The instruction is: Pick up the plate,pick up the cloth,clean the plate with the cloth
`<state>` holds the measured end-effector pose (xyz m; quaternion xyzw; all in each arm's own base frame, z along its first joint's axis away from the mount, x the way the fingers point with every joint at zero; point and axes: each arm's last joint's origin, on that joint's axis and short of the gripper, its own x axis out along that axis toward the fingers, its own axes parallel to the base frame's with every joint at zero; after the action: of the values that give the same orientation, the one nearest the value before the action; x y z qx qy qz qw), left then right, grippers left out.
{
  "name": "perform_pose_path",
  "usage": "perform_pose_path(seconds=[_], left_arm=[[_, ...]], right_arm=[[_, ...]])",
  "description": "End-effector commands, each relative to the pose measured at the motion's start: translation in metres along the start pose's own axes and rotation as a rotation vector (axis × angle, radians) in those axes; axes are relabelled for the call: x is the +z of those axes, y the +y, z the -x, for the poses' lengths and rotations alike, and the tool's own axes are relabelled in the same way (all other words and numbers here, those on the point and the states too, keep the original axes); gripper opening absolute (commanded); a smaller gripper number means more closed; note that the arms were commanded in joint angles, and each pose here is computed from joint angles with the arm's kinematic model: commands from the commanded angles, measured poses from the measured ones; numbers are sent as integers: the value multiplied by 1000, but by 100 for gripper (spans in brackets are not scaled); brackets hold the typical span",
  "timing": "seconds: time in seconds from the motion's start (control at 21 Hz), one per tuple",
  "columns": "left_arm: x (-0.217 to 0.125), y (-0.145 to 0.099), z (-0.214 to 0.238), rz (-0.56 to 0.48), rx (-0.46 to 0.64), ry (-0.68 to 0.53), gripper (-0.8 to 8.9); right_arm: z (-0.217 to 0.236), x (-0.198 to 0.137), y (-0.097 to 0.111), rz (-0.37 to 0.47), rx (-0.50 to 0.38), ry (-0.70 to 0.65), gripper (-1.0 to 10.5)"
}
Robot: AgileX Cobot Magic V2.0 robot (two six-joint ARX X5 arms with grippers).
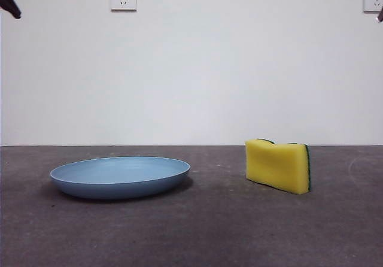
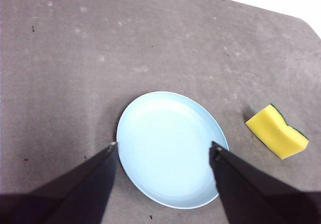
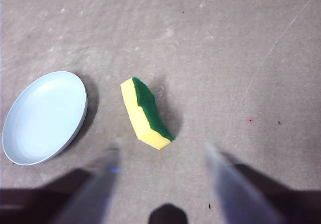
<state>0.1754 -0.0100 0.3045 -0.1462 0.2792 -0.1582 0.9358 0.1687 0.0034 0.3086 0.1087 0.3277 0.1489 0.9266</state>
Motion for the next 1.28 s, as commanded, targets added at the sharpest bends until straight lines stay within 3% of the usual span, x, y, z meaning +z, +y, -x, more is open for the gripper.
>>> perform_pose_path(seconds=[0.05,0.29,0.52,0.67,1.0,1.28], left_arm=[[7,4,-12,-2,18,33,319],[42,16,-69,-5,67,201,319],[54,22,-140,-38,104,385,318],[47,24,-168,-68,166,437,316],[5,27,-223,-86,167,608,315],[-7,36,-237,-106,249,639,304]], right_arm=[[1,1,1,11,3,-5,536],[1,-3,0,-32,2,34,536],[1,-5,0,-40,0,54,536],[1,-5,0,-40,-1,54,536],[1,-5,0,-40,0,53,536],[1,-5,0,-40,-1,53,536]])
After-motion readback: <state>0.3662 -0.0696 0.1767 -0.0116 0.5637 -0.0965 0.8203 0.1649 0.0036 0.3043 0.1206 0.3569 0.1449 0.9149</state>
